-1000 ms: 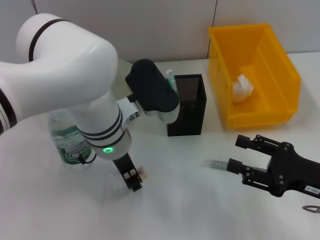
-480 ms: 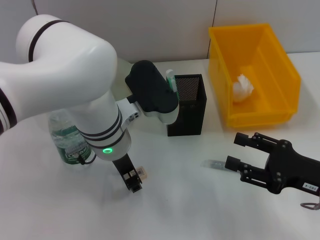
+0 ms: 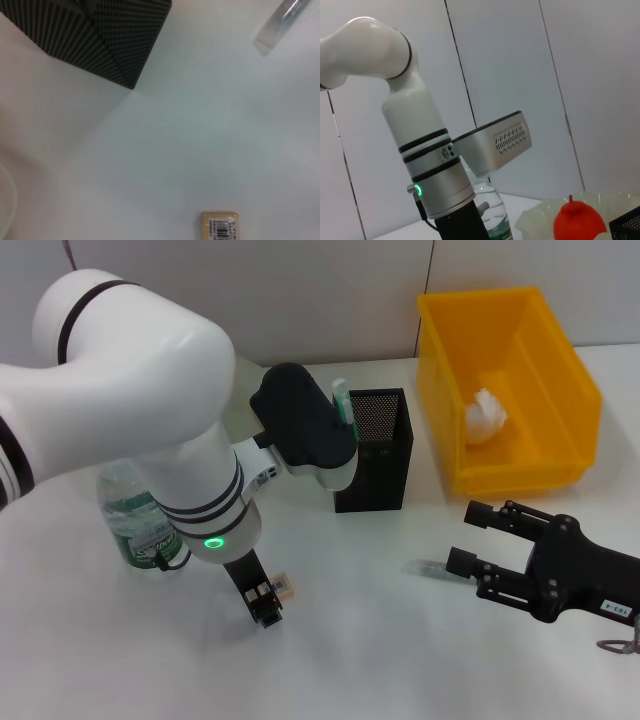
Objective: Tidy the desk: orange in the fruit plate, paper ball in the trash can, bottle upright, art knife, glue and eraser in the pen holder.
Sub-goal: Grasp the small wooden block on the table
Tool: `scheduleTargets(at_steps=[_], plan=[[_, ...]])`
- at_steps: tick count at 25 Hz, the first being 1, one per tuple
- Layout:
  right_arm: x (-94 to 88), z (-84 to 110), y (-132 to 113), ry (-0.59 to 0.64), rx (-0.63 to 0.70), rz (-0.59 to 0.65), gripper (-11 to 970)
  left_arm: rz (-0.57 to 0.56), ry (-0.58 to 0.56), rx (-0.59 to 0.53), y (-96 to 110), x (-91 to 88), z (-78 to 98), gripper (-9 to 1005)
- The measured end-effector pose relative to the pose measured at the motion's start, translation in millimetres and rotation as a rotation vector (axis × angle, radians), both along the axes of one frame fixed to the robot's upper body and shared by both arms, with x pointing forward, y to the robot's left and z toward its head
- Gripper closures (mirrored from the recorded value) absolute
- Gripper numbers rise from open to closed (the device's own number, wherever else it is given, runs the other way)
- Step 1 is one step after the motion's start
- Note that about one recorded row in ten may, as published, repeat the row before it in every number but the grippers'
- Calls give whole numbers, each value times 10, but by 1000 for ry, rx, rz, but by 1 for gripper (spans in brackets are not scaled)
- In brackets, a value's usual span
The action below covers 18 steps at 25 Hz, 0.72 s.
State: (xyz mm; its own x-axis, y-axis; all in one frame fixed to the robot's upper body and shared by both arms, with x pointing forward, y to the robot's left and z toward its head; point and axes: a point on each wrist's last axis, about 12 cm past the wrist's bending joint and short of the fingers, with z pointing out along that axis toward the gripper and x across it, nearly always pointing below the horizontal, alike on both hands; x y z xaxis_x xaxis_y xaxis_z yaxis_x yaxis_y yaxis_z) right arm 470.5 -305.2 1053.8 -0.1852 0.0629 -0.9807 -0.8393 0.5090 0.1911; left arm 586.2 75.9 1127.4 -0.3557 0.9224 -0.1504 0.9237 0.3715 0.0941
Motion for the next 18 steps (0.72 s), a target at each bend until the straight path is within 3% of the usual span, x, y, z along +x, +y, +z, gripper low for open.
scheduleTargets(at_steps=[18], plan=[[35,-5,38,4,6,3,267,5,9,2,10,-19,-16,628]])
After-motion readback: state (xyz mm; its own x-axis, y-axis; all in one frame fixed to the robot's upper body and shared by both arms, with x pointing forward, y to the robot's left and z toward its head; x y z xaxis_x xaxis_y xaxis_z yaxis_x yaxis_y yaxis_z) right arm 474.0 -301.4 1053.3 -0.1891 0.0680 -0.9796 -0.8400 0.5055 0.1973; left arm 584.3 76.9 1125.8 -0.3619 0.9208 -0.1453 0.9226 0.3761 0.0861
